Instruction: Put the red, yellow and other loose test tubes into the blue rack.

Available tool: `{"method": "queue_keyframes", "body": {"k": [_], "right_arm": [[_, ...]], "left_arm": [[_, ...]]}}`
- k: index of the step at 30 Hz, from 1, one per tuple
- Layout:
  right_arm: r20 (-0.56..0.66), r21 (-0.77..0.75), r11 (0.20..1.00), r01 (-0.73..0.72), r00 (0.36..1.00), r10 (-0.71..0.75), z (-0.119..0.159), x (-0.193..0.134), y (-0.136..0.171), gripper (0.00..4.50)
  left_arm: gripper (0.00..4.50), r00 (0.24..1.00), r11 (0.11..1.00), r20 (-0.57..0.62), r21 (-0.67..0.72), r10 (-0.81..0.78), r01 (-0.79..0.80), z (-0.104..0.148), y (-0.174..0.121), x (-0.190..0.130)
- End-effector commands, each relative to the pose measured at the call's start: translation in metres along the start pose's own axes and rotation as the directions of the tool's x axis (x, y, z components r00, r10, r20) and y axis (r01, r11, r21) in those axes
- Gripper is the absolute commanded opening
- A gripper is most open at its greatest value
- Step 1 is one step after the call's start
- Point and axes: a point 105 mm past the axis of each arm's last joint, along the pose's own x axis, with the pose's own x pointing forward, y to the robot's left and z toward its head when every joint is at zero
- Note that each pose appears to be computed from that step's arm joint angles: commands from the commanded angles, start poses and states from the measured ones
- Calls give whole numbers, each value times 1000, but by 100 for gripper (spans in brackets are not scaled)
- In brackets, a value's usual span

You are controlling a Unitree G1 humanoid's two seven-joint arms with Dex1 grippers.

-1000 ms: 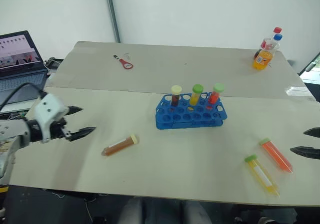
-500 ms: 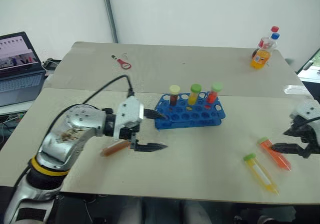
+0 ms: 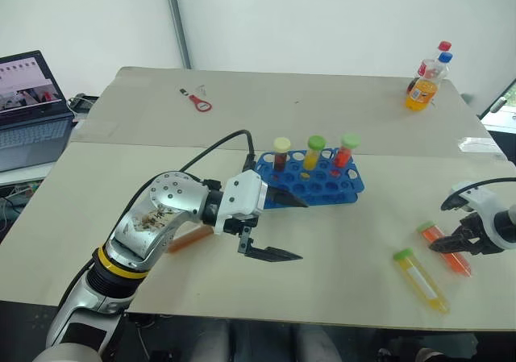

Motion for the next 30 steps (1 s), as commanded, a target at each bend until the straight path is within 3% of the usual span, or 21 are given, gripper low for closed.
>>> {"method": "queue_keyframes", "body": {"k": [1, 5, 7, 11, 15, 18, 20, 25, 30], "right_arm": [[3, 0, 1000, -9, 1000, 9, 3, -1, -2, 230], [12, 6, 999, -41, 999, 41, 6, 1, 0, 102], [30, -2, 998, -63, 998, 63, 9, -3, 3, 99], [225, -131, 990, -56, 971, 85, 48, -30, 17, 99], [557, -272, 962, 0, 815, 158, 97, -64, 54, 99], [783, -277, 959, 54, 591, 193, 122, -80, 82, 99], [863, -244, 962, 124, 479, 157, 130, -81, 91, 99], [941, -89, 985, 150, 338, 33, 143, -66, 94, 99], [962, -21, 985, 169, 271, -26, 153, -43, 99, 99]], "left_arm": [[450, 1000, 999, 10, 48, 2, -3, 6, 2, 1], [450, 1000, 999, 4, 49, 10, -10, 3, 3, -1], [450, 1000, 999, -5, 44, 23, -23, 0, 5, -4], [450, 992, 992, -21, 6, 125, -125, -8, 16, -22], [450, 957, 955, -15, -57, 291, -291, -14, 30, -42], [450, 923, 921, -1, -69, 384, -384, -15, 37, -54], [450, 910, 907, 10, -79, 415, -413, -15, 40, -58], [450, 918, 916, 44, -101, 395, -389, -10, 37, -55], [450, 947, 940, 27, -129, 322, -316, -12, 27, -51]]}}
